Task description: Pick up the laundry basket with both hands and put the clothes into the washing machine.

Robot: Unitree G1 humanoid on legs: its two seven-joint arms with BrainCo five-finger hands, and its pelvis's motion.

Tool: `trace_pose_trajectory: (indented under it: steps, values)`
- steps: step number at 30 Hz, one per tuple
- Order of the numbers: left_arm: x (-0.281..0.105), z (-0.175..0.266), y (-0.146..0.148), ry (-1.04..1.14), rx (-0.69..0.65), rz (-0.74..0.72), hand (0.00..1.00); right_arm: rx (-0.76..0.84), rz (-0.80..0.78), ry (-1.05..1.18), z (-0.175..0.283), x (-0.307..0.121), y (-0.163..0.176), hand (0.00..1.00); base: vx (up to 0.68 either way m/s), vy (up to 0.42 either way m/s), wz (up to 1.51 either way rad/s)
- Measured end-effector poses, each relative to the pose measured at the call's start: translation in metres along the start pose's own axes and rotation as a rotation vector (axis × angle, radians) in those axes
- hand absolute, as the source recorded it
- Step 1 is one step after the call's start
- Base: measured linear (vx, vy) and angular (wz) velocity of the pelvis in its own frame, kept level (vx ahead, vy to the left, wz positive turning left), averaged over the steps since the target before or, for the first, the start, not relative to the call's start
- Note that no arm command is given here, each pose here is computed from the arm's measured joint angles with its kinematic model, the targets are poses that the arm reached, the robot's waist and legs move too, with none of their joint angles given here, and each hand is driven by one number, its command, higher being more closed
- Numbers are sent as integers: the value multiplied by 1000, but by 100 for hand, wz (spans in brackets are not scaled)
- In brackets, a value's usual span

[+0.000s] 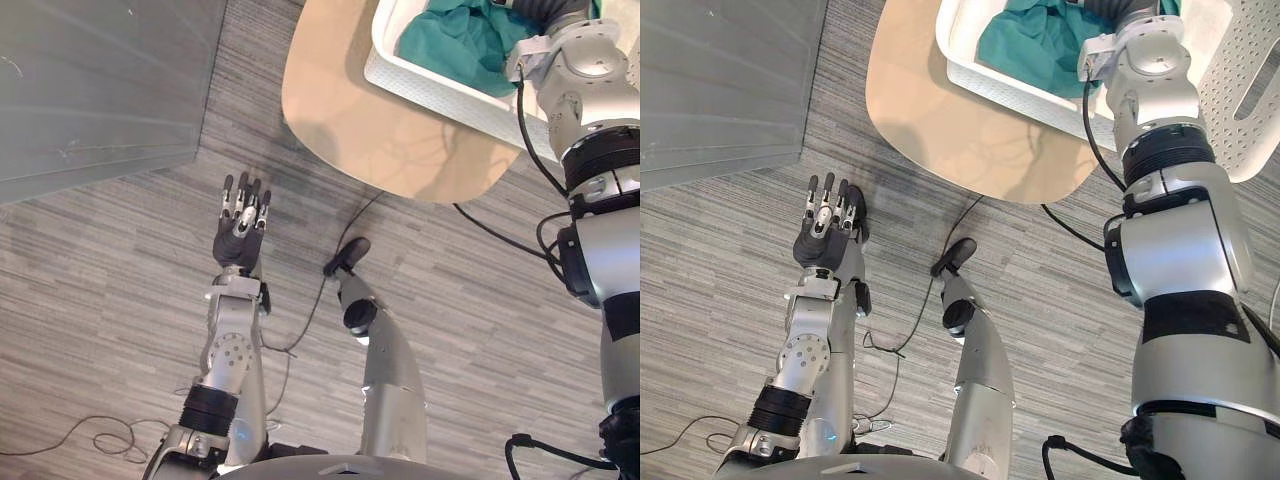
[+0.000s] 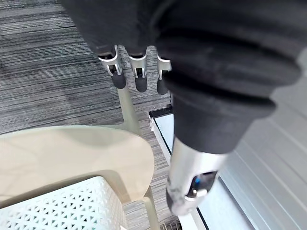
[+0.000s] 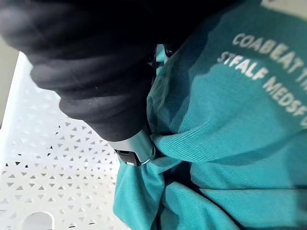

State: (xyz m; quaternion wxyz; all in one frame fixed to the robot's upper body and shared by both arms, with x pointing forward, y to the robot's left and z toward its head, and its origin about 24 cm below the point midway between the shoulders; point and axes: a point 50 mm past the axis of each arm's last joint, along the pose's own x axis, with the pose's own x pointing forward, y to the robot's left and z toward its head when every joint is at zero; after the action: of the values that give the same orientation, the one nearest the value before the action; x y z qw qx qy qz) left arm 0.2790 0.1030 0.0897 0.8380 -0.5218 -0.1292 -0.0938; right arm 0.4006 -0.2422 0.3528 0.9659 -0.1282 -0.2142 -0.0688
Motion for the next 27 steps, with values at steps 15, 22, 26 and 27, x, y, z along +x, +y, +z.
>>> trace_pose_trajectory:
  steps: [15, 22, 26, 27]
  values:
    - [3, 1, -3, -9, -3, -7, 0, 305, 37, 115, -36, -7, 25, 100, -76, -114, 6]
    - [3, 1, -5, -13, 3, -15, 0, 378, 32, 150, -50, -11, 30, 100, -53, -116, 10]
    - [3, 3, -8, -17, 3, -29, 0, 409, 1, 191, -69, -19, 25, 100, -22, -122, 20]
    - [3, 3, -10, -18, 5, -39, 0, 417, -5, 189, -69, -19, 24, 100, -6, -125, 14]
